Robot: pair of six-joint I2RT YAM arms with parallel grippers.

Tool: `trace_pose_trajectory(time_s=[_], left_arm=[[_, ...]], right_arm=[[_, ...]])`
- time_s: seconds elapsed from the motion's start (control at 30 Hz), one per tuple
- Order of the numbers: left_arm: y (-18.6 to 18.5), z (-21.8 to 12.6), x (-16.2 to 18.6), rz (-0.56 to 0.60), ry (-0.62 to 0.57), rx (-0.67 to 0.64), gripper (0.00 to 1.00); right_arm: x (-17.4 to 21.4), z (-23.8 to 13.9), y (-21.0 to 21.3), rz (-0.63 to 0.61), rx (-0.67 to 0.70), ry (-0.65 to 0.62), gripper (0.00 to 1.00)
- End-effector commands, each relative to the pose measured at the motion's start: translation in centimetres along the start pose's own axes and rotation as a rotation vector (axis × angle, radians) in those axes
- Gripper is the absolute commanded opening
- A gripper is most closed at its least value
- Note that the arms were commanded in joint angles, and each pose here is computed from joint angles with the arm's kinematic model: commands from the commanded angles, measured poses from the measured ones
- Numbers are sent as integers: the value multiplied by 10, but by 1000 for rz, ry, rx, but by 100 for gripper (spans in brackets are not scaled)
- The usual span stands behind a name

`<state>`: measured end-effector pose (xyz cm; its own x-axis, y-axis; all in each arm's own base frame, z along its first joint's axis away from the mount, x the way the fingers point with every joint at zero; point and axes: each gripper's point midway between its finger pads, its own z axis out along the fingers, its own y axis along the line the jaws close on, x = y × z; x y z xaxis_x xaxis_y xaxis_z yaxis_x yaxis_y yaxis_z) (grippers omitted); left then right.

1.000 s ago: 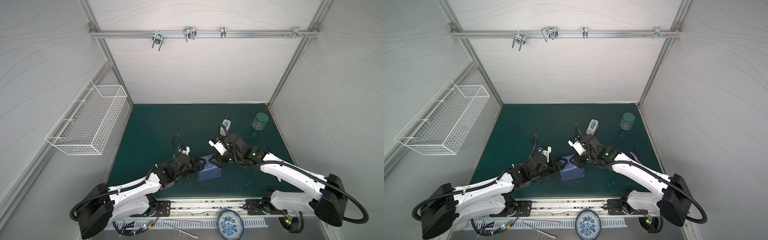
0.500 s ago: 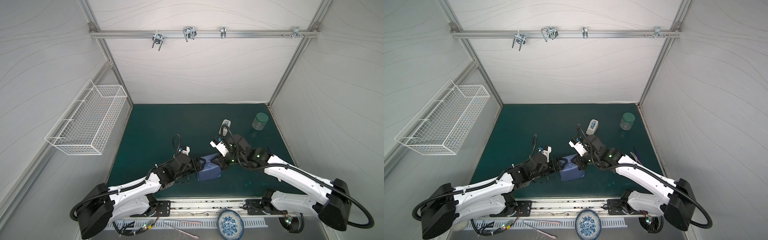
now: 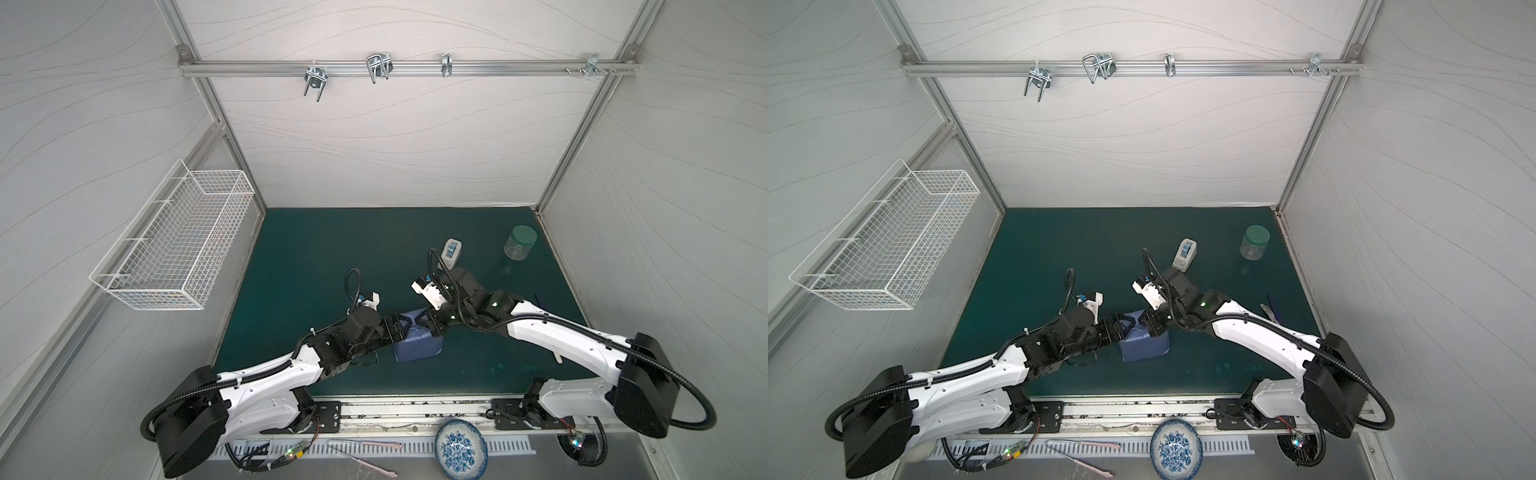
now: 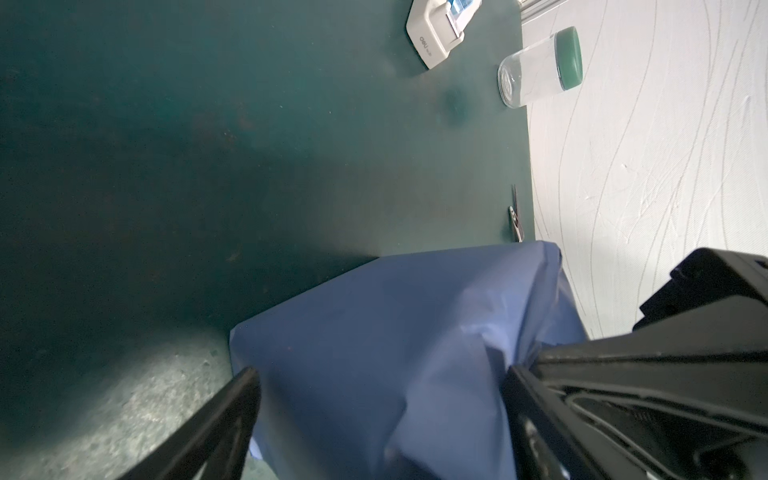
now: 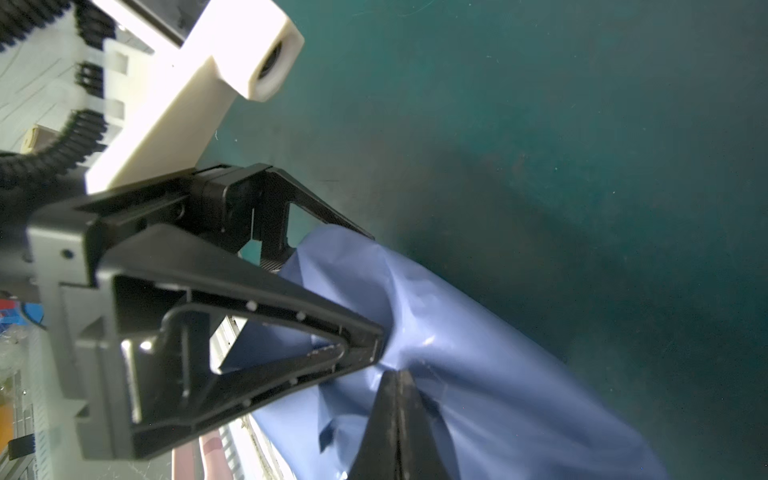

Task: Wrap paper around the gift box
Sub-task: 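Press the tape onto the folded paper with the right gripper while the left holds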

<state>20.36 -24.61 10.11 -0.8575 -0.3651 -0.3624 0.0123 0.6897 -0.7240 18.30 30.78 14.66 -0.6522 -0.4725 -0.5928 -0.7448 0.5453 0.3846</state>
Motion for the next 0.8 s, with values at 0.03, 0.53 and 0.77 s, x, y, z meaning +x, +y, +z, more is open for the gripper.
trace_pose_trajectory(time_s=[0.03, 0.53, 0.77], left_arm=[[50, 0, 24, 28, 93, -185, 92], [47, 1, 22, 36, 92, -192, 92], [47, 2, 22, 39, 95, -195, 92]], right_arm=[[7, 9, -30, 1, 114, 47, 6], [27, -27, 12, -25, -49, 6, 7], [29, -23, 17, -18, -76, 15, 5]])
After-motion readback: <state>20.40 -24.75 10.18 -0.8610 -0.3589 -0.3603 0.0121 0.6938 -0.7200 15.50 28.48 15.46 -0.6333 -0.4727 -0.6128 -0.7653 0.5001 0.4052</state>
